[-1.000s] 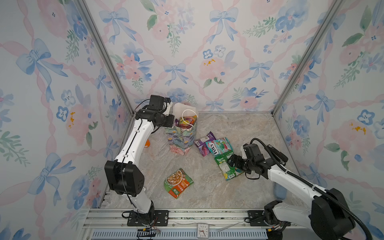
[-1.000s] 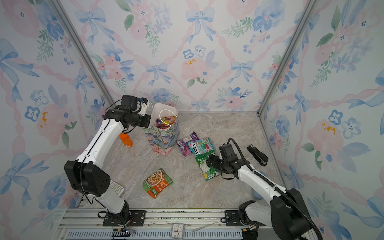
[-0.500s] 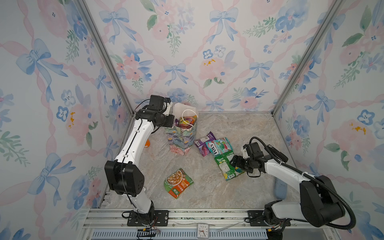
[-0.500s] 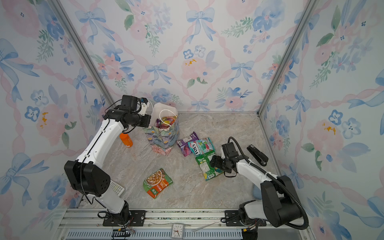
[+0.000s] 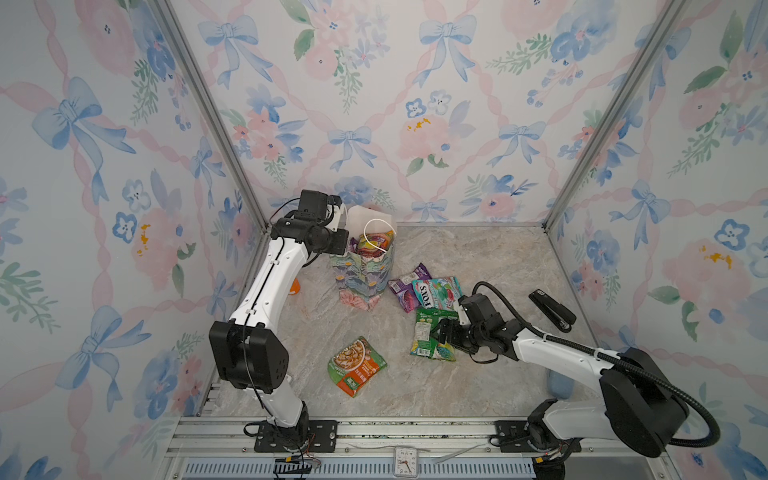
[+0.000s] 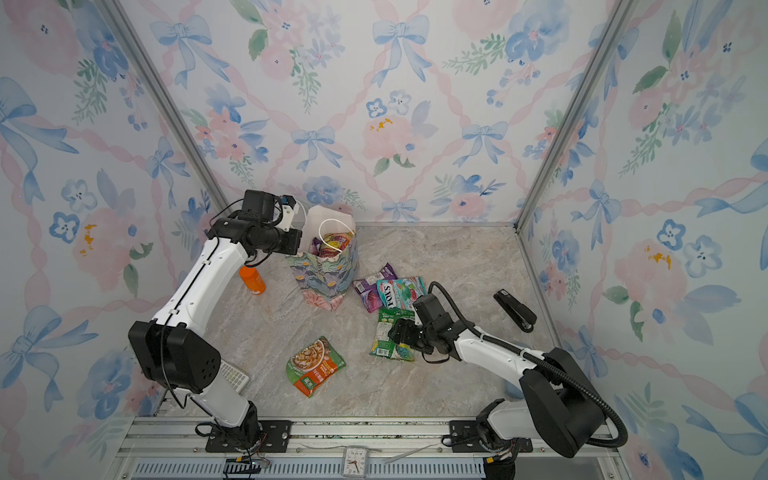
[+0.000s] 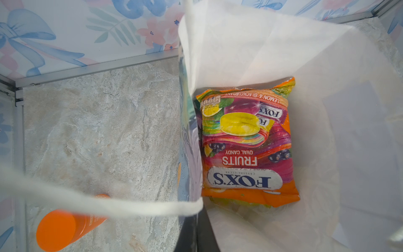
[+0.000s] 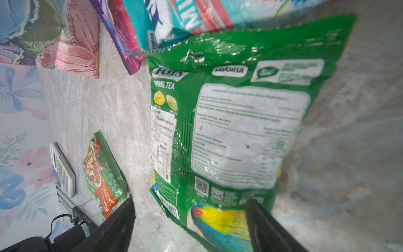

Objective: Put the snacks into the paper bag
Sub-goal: 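Close the right gripper on the green packet and drag it toward the robot, then lift the green packet with the right gripper and carry it up toward the bag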

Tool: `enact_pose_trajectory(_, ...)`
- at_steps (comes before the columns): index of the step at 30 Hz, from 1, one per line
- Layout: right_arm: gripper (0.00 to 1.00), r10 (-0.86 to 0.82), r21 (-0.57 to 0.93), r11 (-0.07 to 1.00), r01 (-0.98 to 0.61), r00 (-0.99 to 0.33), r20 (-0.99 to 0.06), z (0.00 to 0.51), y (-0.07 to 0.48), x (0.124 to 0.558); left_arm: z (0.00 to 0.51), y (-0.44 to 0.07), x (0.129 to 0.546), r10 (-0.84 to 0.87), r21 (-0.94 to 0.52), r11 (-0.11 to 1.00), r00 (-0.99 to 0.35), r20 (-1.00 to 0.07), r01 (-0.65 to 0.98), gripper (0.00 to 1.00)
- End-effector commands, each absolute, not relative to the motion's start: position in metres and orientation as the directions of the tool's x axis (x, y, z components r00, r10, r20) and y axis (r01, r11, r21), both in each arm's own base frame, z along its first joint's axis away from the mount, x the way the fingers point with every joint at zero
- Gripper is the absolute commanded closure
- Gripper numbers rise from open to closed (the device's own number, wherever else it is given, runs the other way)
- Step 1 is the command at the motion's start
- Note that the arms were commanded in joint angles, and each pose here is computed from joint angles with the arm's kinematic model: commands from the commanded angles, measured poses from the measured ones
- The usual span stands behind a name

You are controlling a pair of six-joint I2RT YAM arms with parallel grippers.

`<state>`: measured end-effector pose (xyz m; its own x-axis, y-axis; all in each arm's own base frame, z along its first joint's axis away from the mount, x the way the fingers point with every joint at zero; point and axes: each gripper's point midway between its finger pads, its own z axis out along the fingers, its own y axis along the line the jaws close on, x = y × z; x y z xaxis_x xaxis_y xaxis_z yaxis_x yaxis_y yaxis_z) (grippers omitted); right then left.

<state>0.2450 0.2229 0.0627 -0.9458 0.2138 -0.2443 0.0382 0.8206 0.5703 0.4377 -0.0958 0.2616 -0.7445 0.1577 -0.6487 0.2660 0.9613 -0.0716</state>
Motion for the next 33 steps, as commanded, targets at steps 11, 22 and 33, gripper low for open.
enact_pose_trajectory(11,0.29,0.246,0.519,0.85,0.09,-0.939,-0.241,0.04,0.195,0.252,0.255,-0.095,0.427,0.154,-0.085,0.962,-0.768,-0.622,0.261,1.0)
enact_pose_trajectory(22,0.41,0.253,0.567,0.819,0.088,-0.942,-0.219,0.026,0.211,0.262,0.254,-0.095,0.428,0.155,-0.084,0.962,-0.769,-0.62,0.261,1.0)
enact_pose_trajectory(33,0.86,0.257,0.581,0.811,0.073,-0.936,-0.241,0.037,0.215,0.27,0.253,-0.095,0.428,0.157,-0.081,0.962,-0.771,-0.617,0.261,1.0)
